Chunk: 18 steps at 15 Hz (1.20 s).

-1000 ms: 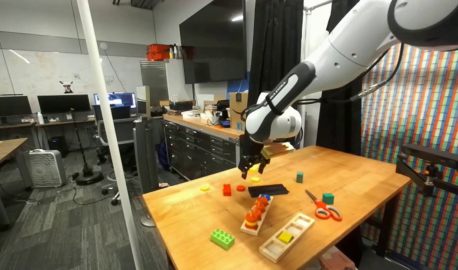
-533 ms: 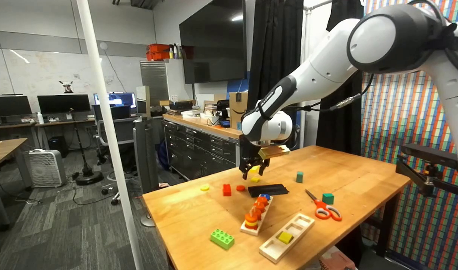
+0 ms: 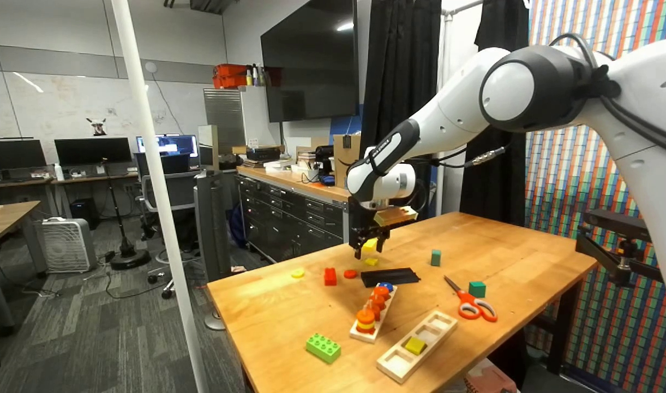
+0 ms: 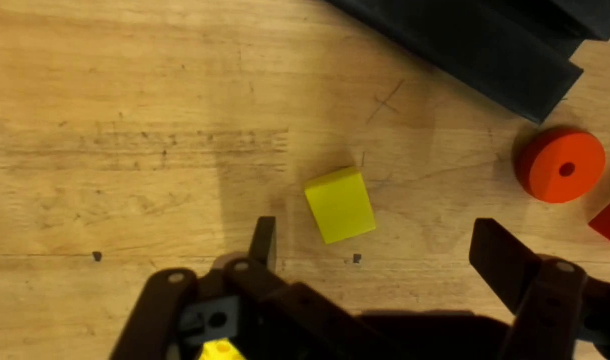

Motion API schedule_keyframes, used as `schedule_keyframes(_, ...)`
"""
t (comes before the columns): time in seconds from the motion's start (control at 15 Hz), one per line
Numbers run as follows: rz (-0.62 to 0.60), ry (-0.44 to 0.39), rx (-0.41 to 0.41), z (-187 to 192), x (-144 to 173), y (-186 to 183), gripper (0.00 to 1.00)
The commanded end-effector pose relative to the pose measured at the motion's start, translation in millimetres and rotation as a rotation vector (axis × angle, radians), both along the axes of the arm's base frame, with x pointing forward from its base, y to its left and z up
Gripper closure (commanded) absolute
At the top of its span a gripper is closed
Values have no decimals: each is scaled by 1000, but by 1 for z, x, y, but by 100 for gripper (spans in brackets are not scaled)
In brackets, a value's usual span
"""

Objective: Put the yellow square in its empty wooden pod

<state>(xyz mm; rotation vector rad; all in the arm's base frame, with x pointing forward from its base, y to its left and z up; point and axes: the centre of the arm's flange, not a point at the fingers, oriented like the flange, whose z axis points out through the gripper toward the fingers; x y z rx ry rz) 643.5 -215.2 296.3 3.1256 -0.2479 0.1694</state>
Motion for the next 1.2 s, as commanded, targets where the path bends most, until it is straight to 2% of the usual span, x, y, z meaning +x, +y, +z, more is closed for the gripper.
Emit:
schedule_keyframes(0.0, 103, 58, -5, 2, 16, -19, 0)
schedule_keyframes(0.2, 189, 90, 5, -2, 10, -31, 0)
schedule_keyframes(0.53, 285, 91, 10, -12, 13, -42, 0)
schedule_keyframes(1.13, 373, 99, 26, -25, 26, -38, 0)
